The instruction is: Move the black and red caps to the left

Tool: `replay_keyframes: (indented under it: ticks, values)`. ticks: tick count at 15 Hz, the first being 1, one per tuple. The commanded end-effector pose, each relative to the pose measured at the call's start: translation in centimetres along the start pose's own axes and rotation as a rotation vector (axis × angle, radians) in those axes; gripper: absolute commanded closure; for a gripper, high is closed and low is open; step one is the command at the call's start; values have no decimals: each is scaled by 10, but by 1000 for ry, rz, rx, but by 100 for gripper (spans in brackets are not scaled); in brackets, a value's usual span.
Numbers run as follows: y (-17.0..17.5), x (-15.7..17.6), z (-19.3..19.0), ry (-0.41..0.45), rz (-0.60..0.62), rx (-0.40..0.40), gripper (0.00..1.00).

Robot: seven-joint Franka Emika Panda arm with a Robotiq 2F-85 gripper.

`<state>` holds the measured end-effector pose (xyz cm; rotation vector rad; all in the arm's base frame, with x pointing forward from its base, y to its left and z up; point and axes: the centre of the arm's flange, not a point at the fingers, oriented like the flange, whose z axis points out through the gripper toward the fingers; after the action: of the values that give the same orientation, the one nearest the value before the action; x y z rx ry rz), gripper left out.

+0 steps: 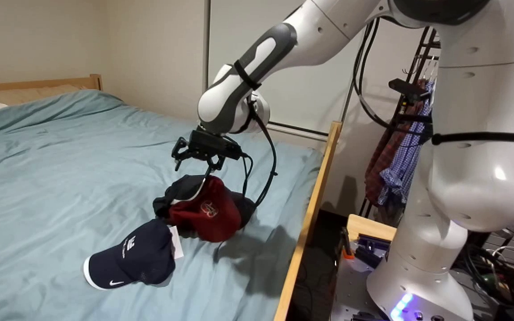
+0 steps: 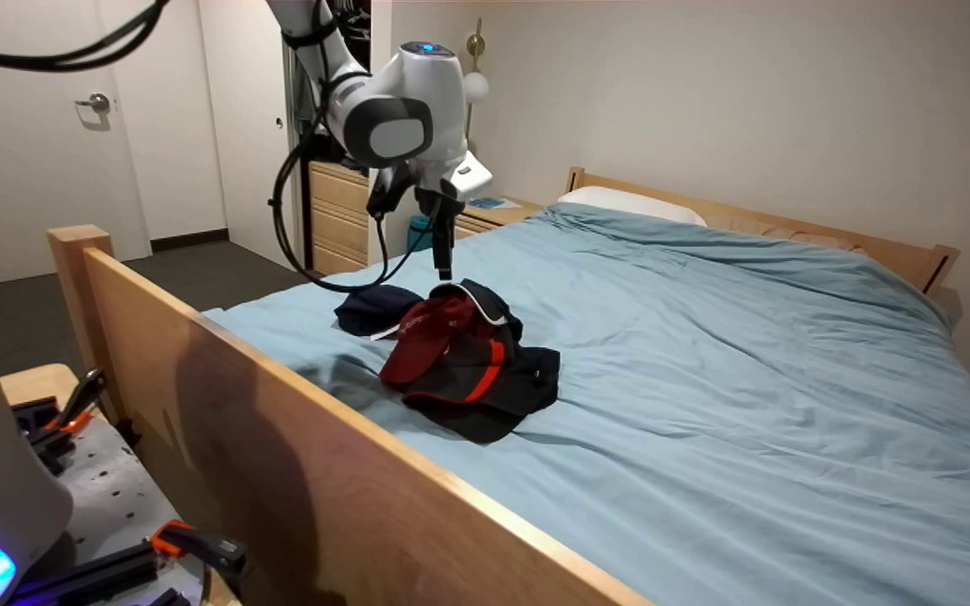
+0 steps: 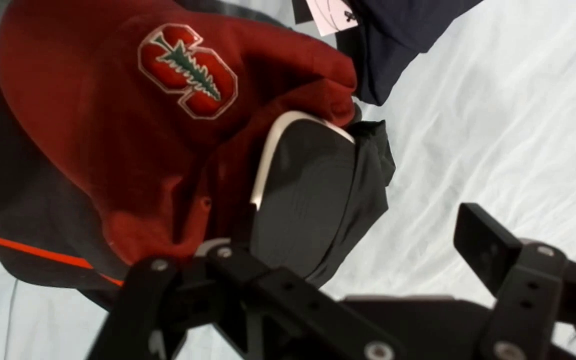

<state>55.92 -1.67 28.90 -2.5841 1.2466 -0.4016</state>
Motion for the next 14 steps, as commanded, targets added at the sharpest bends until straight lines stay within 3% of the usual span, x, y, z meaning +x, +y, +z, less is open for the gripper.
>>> replay_keyframes:
  ticks: [1, 9, 11, 14]
  values:
    - [-3, -10, -19, -48, -11, -24, 0]
    - [21, -10, 9, -176, 83, -82, 0]
    - [25, -6, 16, -163, 77, -98, 0]
    - [29, 6, 32, -97, -25, -40, 0]
